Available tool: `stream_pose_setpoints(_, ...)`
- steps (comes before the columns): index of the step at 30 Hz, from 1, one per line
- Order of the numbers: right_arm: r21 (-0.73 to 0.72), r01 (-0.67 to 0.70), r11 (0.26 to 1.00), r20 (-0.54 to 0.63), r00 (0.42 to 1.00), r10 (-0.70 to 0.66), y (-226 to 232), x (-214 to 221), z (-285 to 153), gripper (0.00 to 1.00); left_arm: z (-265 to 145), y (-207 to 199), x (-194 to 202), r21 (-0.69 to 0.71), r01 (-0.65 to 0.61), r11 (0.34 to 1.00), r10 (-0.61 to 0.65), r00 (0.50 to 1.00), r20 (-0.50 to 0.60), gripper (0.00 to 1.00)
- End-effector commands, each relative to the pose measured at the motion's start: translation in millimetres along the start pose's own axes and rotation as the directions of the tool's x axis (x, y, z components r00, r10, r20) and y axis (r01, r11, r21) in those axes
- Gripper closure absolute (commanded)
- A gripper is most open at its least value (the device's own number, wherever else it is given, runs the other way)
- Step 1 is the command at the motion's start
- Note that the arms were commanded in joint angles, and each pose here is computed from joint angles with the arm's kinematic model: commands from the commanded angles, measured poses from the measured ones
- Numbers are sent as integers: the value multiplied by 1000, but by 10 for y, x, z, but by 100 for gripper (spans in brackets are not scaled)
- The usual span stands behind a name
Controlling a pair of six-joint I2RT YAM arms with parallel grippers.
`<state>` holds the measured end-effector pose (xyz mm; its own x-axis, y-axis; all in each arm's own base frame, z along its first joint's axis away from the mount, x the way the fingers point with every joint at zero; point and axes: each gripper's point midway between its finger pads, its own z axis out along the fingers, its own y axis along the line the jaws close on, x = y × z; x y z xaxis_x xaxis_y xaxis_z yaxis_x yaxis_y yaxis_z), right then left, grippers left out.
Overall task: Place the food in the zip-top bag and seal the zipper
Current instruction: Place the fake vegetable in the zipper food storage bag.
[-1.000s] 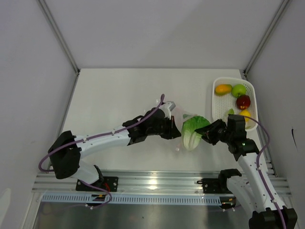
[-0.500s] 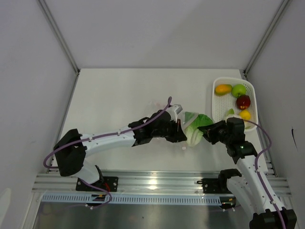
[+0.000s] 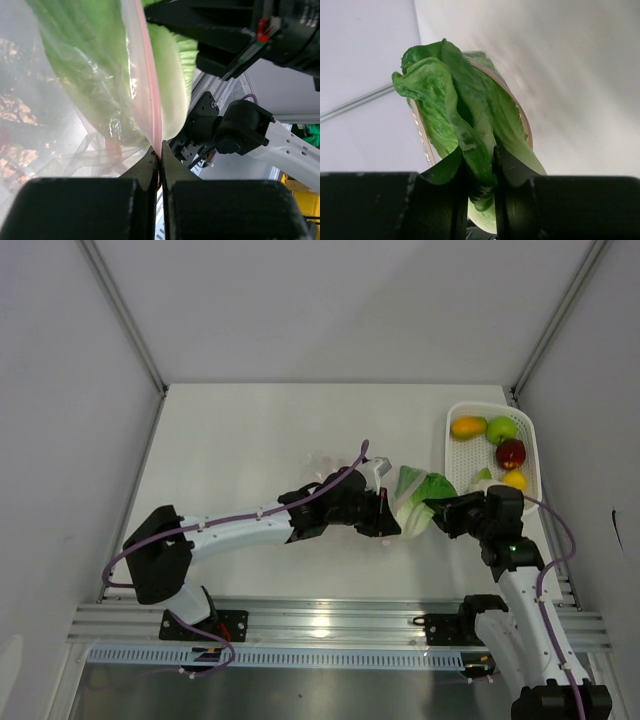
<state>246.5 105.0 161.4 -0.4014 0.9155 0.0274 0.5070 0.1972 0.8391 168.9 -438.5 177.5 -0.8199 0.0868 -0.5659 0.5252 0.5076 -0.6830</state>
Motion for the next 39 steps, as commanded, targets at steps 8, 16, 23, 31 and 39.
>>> stream_pose_setpoints(8, -112, -88, 990, 68, 993, 96, 426, -304, -137, 100, 27, 27, 127, -22, -85, 996, 84, 995, -55, 99)
stream_pose_setpoints(16, -61, 19, 998, 92, 996, -13, 474, -278, -30, 100, 39, -171, 59, 40, -121, 992, 124, 989, -86, 99)
stream_pose_setpoints(23, -62, 138, 988, 36, 990, -136, 479, -20, 104, 100, -31, -776, 55, 317, -123, 941, 187, 966, -180, 99)
stream_pose_setpoints(31, -115, 262, 958, -166, 946, -279, 549, 244, 183, 100, -88, -654, 174, 341, -140, 929, 219, 954, -204, 99)
stream_pose_setpoints(39, -153, 225, 962, -227, 940, -256, 544, 305, 17, 100, 16, -192, 123, 132, -83, 988, 107, 977, -185, 100)
